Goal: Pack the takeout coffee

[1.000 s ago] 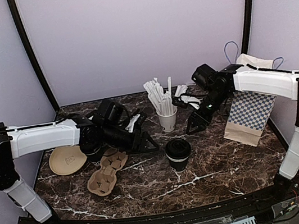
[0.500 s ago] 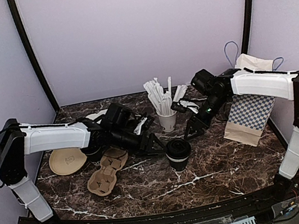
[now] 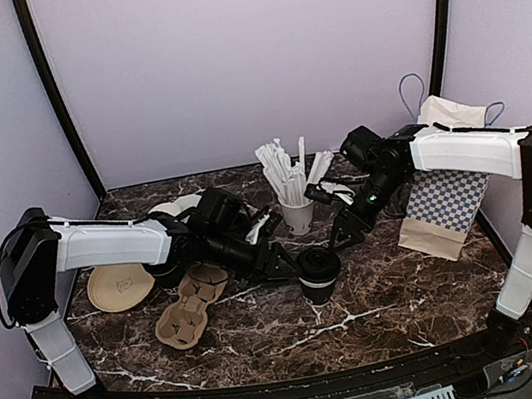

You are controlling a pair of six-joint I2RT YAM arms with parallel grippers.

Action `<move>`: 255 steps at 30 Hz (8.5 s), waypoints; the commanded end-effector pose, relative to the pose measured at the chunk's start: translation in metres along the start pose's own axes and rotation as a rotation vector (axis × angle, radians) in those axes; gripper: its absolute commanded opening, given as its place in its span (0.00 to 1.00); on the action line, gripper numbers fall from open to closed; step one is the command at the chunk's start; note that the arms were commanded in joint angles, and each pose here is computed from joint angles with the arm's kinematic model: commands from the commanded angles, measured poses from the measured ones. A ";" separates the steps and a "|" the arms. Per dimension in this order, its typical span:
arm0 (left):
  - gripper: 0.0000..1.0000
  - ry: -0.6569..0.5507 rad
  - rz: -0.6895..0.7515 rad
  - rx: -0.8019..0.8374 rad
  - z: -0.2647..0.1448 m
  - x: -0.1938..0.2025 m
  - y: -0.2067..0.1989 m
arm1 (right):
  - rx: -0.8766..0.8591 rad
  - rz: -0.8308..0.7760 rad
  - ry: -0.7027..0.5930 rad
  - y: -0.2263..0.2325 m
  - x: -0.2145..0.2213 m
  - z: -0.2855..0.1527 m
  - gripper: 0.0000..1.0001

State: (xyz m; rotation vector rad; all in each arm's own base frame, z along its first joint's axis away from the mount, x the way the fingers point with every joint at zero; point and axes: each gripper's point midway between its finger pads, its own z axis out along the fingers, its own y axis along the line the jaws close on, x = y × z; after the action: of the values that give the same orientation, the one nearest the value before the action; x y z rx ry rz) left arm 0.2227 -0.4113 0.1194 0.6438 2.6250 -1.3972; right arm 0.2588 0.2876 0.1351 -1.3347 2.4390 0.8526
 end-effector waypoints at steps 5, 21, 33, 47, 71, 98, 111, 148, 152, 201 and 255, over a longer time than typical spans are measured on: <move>0.50 0.033 -0.025 -0.023 0.001 0.004 0.003 | -0.047 0.011 0.006 0.002 0.005 0.010 0.54; 0.38 0.172 -0.104 -0.235 0.016 0.044 0.069 | -0.049 0.039 0.052 -0.003 0.024 0.023 0.53; 0.37 0.133 -0.072 -0.196 0.011 0.031 0.052 | -0.121 -0.006 -0.053 0.019 -0.003 -0.015 0.71; 0.37 0.111 -0.059 -0.181 0.010 0.025 0.046 | -0.240 0.010 -0.032 0.029 0.020 0.000 0.86; 0.36 0.117 -0.052 -0.194 0.010 0.027 0.050 | -0.044 0.006 0.076 -0.002 0.029 0.043 0.72; 0.56 0.025 0.102 -0.118 -0.026 -0.007 -0.013 | -0.143 -0.052 0.000 0.016 0.007 -0.004 0.67; 0.46 -0.183 0.056 -0.170 -0.081 -0.051 -0.001 | -0.189 0.055 -0.025 0.013 0.001 -0.009 0.58; 0.45 -0.055 0.067 -0.017 -0.007 -0.051 0.007 | -0.227 0.150 0.038 0.003 0.006 0.034 0.71; 0.38 -0.031 0.038 -0.042 -0.003 -0.038 0.017 | -0.182 0.187 0.049 -0.012 0.008 0.040 0.71; 0.78 0.073 0.946 -0.448 -0.039 -0.049 -0.033 | 0.048 -0.340 -0.299 0.051 -0.037 -0.118 0.83; 0.82 0.217 0.902 -0.483 0.009 -0.040 -0.024 | 0.052 -0.323 -0.280 0.045 -0.027 -0.107 0.83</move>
State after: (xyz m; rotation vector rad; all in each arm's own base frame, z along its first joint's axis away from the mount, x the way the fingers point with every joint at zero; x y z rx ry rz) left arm 0.2541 -0.4465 0.1406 1.6363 2.1266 -0.4289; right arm 0.2395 0.2595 0.2416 -1.4416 1.9868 0.8201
